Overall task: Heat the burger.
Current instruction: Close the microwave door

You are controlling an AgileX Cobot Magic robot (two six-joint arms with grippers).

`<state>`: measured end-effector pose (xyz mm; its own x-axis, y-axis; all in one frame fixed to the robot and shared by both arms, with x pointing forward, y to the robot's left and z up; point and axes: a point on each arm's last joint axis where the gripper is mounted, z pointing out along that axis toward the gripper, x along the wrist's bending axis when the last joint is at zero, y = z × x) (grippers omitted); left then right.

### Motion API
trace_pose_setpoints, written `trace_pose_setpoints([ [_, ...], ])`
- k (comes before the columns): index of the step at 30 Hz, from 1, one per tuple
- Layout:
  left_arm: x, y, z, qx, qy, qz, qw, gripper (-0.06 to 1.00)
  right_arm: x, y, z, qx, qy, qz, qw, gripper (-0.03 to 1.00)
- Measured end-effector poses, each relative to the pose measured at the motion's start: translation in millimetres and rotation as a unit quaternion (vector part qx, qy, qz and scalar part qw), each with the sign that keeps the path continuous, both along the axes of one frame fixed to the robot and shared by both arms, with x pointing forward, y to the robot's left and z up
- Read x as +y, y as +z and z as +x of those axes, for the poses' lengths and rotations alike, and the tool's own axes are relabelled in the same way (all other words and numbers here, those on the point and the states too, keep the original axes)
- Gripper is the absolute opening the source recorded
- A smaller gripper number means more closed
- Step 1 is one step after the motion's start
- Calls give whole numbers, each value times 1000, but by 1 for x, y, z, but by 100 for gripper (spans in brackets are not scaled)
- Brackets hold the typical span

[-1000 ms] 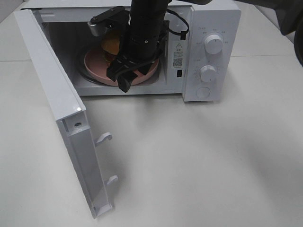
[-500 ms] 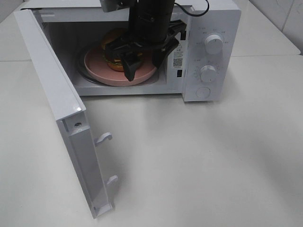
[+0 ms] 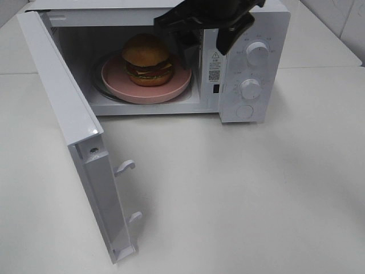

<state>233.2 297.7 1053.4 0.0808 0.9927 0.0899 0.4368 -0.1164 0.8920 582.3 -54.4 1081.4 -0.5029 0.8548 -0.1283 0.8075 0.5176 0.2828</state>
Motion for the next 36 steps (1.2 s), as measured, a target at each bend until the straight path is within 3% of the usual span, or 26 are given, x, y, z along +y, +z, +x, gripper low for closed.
trace_pose_setpoints([
  [11, 0, 0, 0, 0, 0, 0, 1000, 0, -93, 23, -10, 3, -104, -2, 995, 68],
  [18, 0, 0, 0, 0, 0, 0, 1000, 0, -158, 40, -34, -6, -180, 0, 984, 68],
  [28, 0, 0, 0, 0, 0, 0, 1000, 0, -191, 59, -95, -32, -204, 12, 978, 68],
  [36, 0, 0, 0, 0, 0, 0, 1000, 0, -207, 52, -153, -39, -211, 18, 977, 68],
])
